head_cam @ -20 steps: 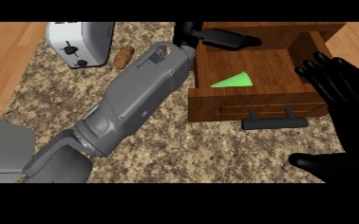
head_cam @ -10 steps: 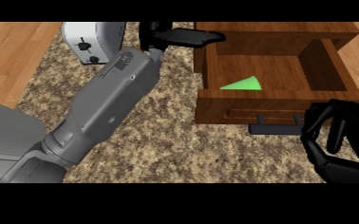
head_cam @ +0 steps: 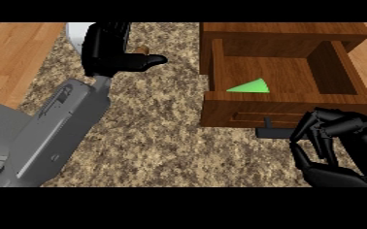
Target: Pick up the cup, place it into the drawer and close the drawer
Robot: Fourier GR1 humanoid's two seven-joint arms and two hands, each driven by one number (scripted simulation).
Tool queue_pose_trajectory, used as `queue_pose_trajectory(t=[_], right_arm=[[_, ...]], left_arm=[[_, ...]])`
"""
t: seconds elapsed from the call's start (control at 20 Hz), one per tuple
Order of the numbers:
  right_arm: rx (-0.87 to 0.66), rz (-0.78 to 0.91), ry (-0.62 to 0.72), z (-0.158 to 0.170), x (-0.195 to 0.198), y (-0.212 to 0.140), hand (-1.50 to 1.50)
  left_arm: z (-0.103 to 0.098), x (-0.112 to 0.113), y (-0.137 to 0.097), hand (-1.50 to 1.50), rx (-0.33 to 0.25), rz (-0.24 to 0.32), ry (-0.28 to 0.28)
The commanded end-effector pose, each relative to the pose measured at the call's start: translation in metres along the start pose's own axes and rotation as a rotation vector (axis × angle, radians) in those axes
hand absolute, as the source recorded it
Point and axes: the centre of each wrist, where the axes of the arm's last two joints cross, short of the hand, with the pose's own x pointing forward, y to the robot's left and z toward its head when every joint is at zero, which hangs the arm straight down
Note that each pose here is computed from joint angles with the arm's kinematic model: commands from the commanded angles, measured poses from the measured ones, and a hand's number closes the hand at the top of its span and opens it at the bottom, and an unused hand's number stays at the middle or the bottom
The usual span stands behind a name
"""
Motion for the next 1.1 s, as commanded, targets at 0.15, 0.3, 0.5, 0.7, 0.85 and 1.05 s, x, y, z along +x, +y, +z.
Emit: queue_pose_trajectory(t=[0.15, 0.3, 0.5, 0.7, 0.85, 1.05], right_arm=[[0.059, 0.169, 0.060, -0.019, -0.028, 0.015, 1.50], [0.158, 0.390, 0.044, -0.012, -0.025, 0.005, 1.50], [0.198, 0.520, 0.071, -0.028, -0.045, 0.028, 1.50], [0.226, 0.588, 0.095, -0.039, -0.080, 0.054, 1.50], [0.222, 0.568, 0.116, -0.054, -0.096, 0.051, -1.50], [0.248, 0.616, 0.153, -0.078, -0.121, 0.073, -1.50]], left_arm=[[0.066, -0.009, 0.048, -1.50, 0.019, 0.029, 0.015], [0.070, -0.002, 0.065, -1.50, 0.019, 0.021, 0.019], [0.090, 0.007, 0.092, -1.50, 0.015, 0.013, 0.019], [0.114, 0.011, 0.099, -1.50, 0.044, 0.024, 0.013], [0.112, 0.027, 0.143, -1.50, 0.042, 0.008, 0.010], [0.127, 0.017, 0.136, -1.50, 0.040, 0.009, 0.017]])
